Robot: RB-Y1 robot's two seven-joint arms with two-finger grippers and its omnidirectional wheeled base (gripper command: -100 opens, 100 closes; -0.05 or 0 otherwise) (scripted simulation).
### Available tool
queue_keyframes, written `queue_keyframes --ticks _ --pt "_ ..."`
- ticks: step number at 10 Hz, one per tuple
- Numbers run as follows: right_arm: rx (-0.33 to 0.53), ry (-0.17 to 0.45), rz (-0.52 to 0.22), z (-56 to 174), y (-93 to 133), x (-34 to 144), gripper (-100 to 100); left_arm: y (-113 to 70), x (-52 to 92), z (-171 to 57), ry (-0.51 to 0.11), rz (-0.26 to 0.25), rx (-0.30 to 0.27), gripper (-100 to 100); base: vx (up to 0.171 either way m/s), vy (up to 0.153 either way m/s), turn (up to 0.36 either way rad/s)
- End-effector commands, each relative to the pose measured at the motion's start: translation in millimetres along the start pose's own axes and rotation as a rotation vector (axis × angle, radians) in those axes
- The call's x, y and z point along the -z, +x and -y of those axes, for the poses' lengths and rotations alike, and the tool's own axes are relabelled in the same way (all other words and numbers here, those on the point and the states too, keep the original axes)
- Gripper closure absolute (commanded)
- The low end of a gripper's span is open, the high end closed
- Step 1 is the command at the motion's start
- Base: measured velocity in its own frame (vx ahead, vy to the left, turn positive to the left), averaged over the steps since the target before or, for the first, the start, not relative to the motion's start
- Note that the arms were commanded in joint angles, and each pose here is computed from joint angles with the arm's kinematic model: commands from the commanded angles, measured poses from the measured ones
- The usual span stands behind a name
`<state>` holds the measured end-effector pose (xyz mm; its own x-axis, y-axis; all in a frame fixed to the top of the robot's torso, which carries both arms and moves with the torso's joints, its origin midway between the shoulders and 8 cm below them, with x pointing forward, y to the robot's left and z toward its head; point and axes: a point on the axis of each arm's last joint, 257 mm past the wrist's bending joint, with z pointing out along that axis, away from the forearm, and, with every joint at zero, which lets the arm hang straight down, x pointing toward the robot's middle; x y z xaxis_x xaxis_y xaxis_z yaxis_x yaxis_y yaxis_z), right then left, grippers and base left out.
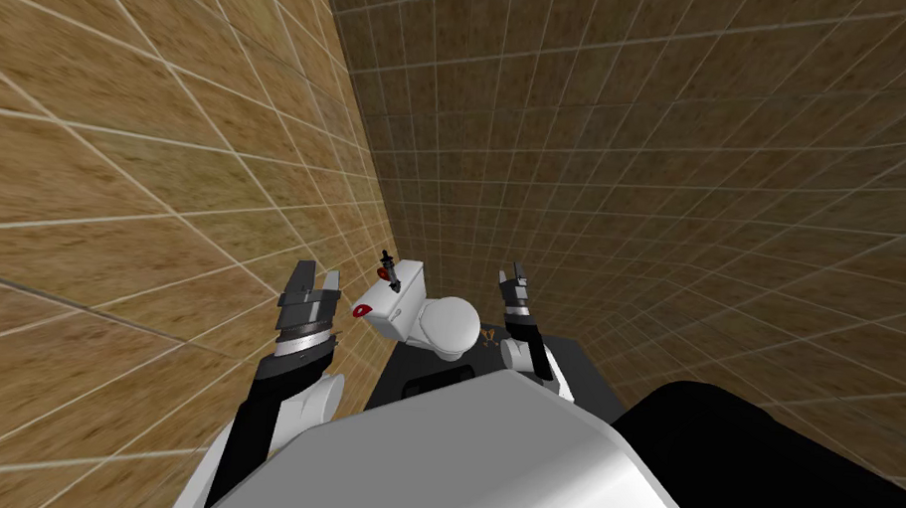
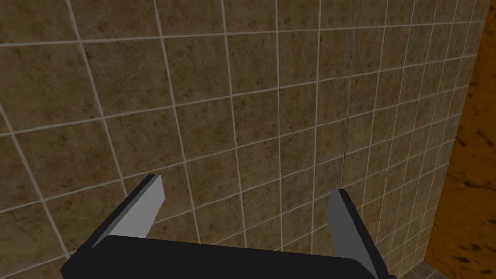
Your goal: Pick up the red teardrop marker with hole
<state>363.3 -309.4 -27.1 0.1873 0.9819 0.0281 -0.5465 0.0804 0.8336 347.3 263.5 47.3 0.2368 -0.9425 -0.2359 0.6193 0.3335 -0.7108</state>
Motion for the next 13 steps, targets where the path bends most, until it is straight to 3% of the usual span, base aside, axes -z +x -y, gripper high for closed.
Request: queue_keyframes --ticks 1,13 --pt "0.0 0.0 0.0 0 0 0.0 0 4.5 -0.5 -6 -0.027 -0.028 0.006 -100 0.005 0.01 -0.035" --pt "0.0 0.0 0.0 0 0 0.0 0 19.5 5.8 -55 -0.258 -0.084 0.117 -100 -0.002 0.023 -0.04"
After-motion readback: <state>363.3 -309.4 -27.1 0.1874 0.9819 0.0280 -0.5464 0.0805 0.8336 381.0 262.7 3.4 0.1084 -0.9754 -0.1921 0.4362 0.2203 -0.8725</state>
